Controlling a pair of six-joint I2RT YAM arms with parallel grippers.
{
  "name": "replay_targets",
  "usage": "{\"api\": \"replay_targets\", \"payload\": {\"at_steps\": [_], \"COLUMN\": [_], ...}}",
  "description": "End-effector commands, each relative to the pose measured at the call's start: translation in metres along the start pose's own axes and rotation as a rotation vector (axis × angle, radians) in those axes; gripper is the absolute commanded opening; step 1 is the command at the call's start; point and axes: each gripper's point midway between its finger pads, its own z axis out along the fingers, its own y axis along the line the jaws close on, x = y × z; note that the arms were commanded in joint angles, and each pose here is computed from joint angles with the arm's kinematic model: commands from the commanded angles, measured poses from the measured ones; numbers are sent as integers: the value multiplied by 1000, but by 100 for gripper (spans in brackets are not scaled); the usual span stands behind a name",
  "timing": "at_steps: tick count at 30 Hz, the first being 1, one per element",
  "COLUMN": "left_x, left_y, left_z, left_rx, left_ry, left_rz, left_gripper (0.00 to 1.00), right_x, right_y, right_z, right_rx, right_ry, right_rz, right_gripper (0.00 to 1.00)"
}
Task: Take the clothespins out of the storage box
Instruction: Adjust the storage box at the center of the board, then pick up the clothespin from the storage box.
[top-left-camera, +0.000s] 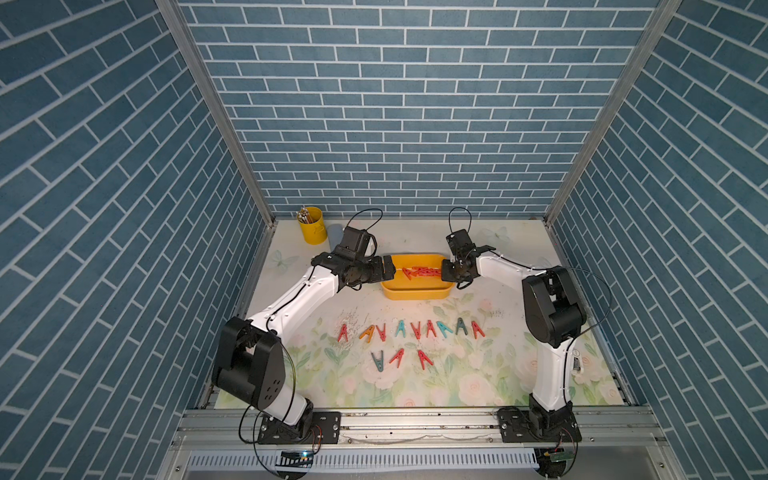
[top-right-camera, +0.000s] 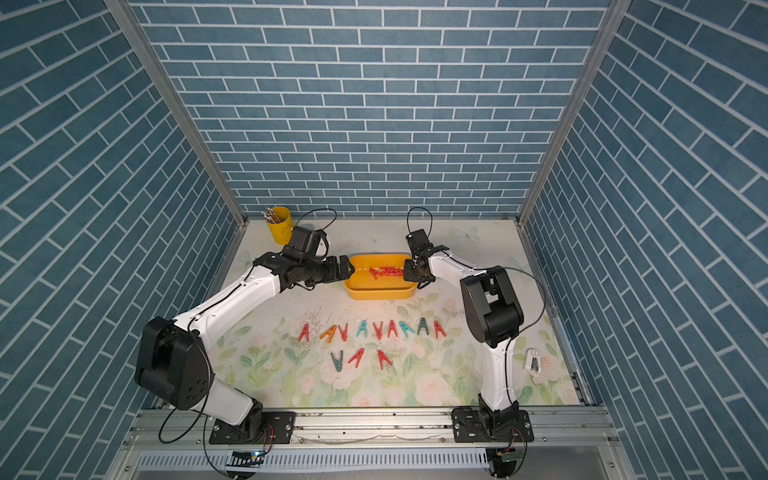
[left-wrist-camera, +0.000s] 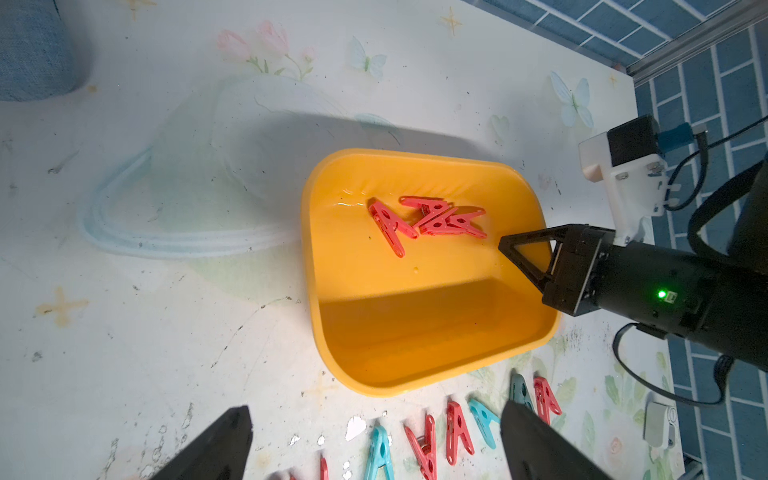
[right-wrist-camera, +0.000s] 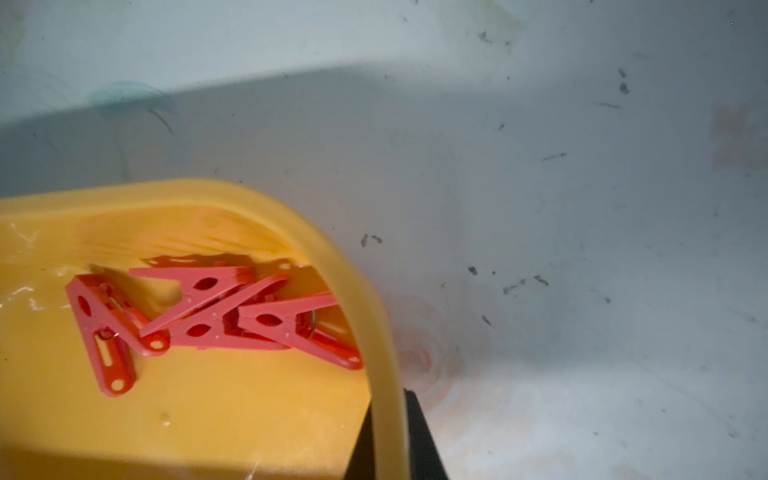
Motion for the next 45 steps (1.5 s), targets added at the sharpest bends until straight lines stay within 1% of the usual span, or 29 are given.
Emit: {"api": "replay_targets", "payload": {"at_steps": [1, 2, 3, 6, 8, 12, 15, 20, 23, 27, 33, 40, 43, 44, 45], "left_x": [4, 5, 5, 4, 2, -1, -4, -9, -14, -20, -25, -26, -26, -26, -26], "left_y": [5, 4, 4, 3, 2, 1, 0, 2, 6, 15, 22, 24, 25, 25, 26], "left_z": [5, 6, 6, 7, 8, 8, 9, 8, 4, -3, -10, -7, -7, -7, -7], "left_rx": [0, 1, 4, 12, 15, 15, 14, -4, -32, -78, -90, -91, -91, -90, -91], "left_ry": [11, 13, 12, 10, 7, -4, -10, -28, -57, -97, -132, -125, -124, -123, -122], "left_rz": [-13, -14, -16, -20, -20, -21, -21, -28, -43, -69, -98, -100, -101, -101, -101], "left_gripper": [99, 99, 99, 100, 100, 100, 100, 100, 100, 99, 99, 100, 99, 100, 100], "right_x": [-11, -15, -19, -30, -37, -46, -46, -33, -27, -19, -9, 2, 1, 8, 9], "right_y": [0, 0, 2, 5, 8, 24, 48, 91, 112, 131, 143, 144, 147, 146, 146], "right_z": [-12, -16, -21, -36, -47, -69, -75, -62, -52, -37, -13, 10, 10, 22, 24], "right_rx": [11, 11, 8, 4, 0, -8, -51, -127, -162, -185, -196, -189, -197, -193, -194], "right_ry": [-80, -95, -111, -153, -181, -238, -257, -231, -219, -201, -152, -105, -105, -82, -77], "right_rz": [-38, -42, -48, -63, -77, -127, -200, -342, -393, -443, -465, -479, -480, -484, -485], "right_gripper": [23, 28, 31, 34, 39, 40, 40, 38, 34, 31, 30, 27, 27, 27, 26]}}
